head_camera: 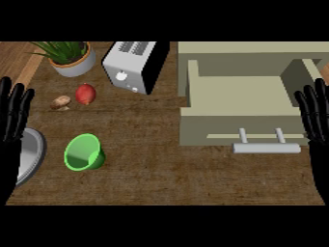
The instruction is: Pick up the cup, place it into the drawer and close the drawer
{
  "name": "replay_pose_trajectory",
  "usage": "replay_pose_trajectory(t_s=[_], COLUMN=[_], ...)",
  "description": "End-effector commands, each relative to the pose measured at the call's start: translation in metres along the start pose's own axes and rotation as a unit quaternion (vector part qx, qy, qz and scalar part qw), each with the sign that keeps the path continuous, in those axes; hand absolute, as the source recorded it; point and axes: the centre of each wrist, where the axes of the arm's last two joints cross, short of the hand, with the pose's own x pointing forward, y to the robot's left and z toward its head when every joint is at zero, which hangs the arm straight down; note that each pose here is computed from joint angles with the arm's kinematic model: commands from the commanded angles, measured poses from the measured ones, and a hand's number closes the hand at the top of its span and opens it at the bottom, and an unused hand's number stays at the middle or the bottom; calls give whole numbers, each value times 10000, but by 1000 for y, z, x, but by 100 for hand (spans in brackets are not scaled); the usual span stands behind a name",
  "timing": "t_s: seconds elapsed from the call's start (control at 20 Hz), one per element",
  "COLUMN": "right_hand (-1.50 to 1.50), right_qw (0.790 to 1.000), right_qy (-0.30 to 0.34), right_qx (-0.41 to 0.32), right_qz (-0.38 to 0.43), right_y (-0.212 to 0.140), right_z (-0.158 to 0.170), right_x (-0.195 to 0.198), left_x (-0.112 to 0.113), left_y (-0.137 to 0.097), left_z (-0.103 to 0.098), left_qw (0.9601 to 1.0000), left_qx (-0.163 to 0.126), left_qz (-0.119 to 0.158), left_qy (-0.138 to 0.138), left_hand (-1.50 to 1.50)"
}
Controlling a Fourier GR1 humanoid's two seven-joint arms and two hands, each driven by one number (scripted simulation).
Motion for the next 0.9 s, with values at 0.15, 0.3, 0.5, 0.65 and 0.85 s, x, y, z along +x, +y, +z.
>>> replay_pose_trajectory(t_s=[0.15,0.3,0.5,0.65,0.85], right_hand=[-150,-150,-150,-150,-150], right_qw=[9989,9974,9952,9955,9965], right_qy=[-402,194,463,441,315], right_qx=[-2,644,790,704,698], right_qz=[-236,-275,-344,-456,-347], right_y=[5,8,2,6,-16], right_z=[2,-1,-6,-26,-25], right_x=[-3,-6,-5,-12,-25], left_x=[2,-34,-49,-67,-92], left_y=[27,14,68,80,100], left_z=[-4,20,9,0,-7], left_qw=[9795,9526,9438,9348,9438], left_qx=[-1664,-1937,-1982,-2121,-2010], left_qz=[1074,2192,2469,2644,2245], left_qy=[-362,833,945,1061,1361], left_hand=[-150,-150,-150,-150,-150])
